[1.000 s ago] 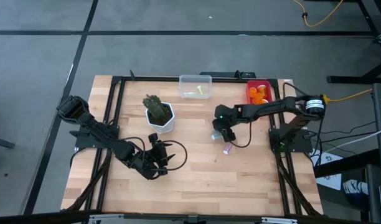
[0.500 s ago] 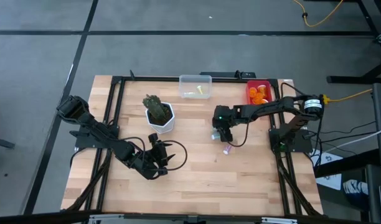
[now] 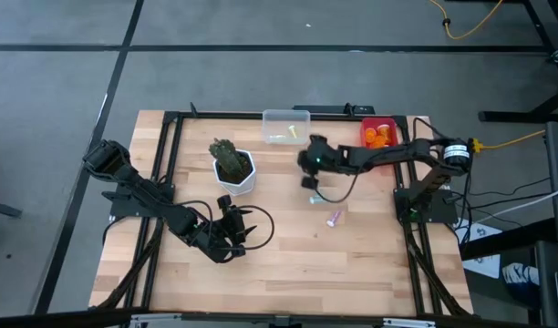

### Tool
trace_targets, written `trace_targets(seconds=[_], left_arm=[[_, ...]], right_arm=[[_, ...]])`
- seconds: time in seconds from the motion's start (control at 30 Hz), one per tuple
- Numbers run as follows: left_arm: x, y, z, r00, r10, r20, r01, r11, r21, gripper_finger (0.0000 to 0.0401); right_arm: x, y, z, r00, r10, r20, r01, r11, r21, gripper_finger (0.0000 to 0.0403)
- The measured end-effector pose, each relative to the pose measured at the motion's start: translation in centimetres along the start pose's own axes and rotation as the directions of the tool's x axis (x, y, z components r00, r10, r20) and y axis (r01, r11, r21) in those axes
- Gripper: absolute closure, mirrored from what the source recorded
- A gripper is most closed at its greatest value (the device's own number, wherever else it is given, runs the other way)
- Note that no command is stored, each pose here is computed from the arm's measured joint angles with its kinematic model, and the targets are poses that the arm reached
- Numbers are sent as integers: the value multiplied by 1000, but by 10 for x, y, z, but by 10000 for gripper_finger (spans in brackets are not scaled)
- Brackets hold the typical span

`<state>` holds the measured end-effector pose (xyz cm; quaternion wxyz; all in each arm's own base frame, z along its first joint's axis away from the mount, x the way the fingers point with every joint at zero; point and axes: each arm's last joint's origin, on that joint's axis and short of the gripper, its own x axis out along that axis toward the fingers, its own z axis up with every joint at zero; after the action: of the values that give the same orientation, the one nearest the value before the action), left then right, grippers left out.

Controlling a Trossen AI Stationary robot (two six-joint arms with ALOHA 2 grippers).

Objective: Pick and place medicine bottles into bin by pill shape (circle, oval)
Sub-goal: Put the small green pill bottle into the white bin

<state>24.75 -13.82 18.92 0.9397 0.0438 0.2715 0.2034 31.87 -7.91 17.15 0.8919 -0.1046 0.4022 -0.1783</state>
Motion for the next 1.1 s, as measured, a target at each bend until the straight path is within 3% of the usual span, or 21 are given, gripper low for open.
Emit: trace_targets(seconds=[0.1, 0.23, 0.43, 0.6, 0.87, 1.1], left_arm=[[0, 0, 0, 1000, 0, 0, 0, 1000, 0, 190], [0, 0, 0, 1000, 0, 0, 0, 1000, 0, 190], [0, 0, 0, 1000, 0, 0, 0, 1000, 0, 190], [0, 0, 0, 1000, 0, 0, 0, 1000, 0, 190], [0, 0, 0, 1000, 0, 0, 0, 1000, 0, 190], [0, 0, 0, 1000, 1, 0, -1, 1000, 10, 190]], right_arm=[[-4, -17, 23, 991, -109, 78, 105, 993, 51, 317], [-8, -48, 46, 975, -173, 139, 153, 978, 142, 314], [-10, -89, 51, 956, -255, 144, 190, 914, 358, 314], [-4, -108, 40, 966, -219, 139, 141, 894, 426, 313], [21, -115, 25, 980, -172, 101, 101, 866, 489, 311], [36, -113, 23, 976, -181, 124, 105, 883, 458, 265]])
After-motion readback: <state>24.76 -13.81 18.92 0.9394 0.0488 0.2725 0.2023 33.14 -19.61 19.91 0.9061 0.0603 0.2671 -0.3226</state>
